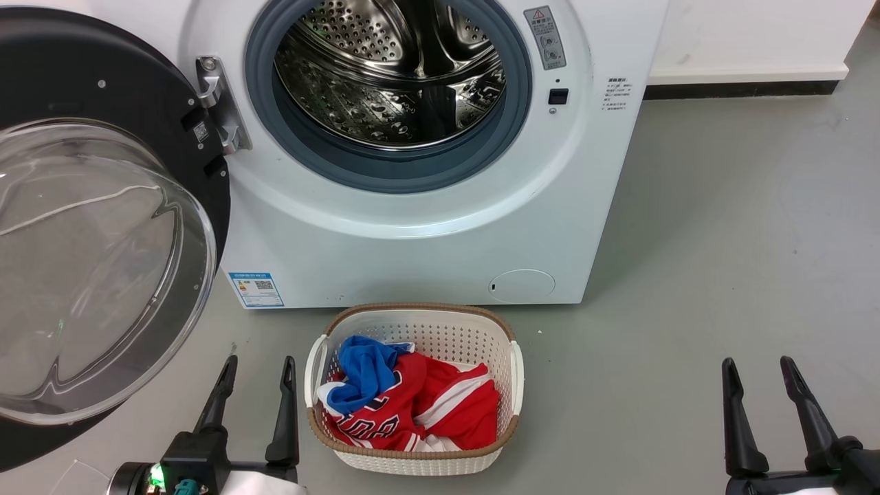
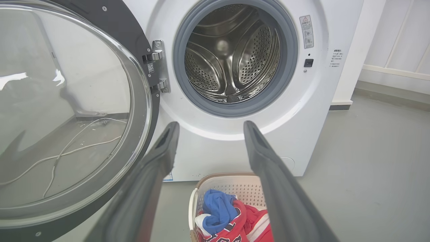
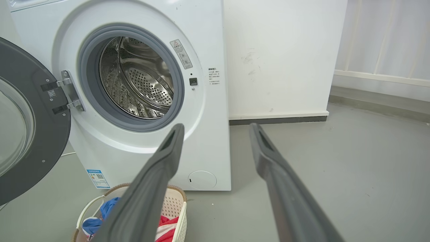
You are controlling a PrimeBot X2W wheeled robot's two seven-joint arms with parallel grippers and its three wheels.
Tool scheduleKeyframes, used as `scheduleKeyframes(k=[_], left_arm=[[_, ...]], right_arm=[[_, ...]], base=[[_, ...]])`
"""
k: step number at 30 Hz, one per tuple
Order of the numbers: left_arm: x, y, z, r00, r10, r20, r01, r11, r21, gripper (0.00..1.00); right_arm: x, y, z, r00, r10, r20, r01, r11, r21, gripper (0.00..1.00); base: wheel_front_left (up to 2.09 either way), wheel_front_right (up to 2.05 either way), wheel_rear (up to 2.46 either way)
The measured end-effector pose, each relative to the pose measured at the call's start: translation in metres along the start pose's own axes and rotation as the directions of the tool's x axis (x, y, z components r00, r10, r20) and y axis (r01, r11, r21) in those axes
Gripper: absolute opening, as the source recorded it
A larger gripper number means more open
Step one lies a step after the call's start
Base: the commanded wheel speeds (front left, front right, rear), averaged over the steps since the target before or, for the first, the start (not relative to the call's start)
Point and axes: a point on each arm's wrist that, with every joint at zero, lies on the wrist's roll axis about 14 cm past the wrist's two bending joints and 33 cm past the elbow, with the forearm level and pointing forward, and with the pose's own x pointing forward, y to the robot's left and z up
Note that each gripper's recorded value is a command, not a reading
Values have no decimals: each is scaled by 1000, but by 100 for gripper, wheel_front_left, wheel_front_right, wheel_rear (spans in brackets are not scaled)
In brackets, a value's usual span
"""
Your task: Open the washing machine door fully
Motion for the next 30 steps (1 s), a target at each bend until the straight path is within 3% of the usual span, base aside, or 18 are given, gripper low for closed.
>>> scheduleKeyframes(k=[7, 8, 13, 20, 30], left_arm=[[-1, 3, -1, 1000, 17, -4, -17, 1000, 3, 100], [-2, 3, -1, 1000, 18, -5, -18, 1000, 3, 0], [-9, 3, -21, 997, 20, -69, -20, 1000, -2, 0], [-11, 11, -31, 991, 59, -123, -75, 988, -132, 0], [-7, 19, -34, 984, 97, -150, -142, 933, -330, 0]], right_arm=[[0, 0, 0, 1000, 0, 0, 0, 1000, 6, 100], [0, 0, -1, 1000, 0, -1, 0, 1000, 6, 0], [-6, -1, -18, 998, -5, -61, 7, 1000, 17, 0], [-7, -4, -26, 995, -33, -89, 46, 987, 152, 0], [2, -8, -29, 992, -59, -108, 93, 935, 342, 0]], base=[[0, 0, 0], [0, 0, 0], [0, 0, 0], [0, 0, 0], [0, 0, 0]])
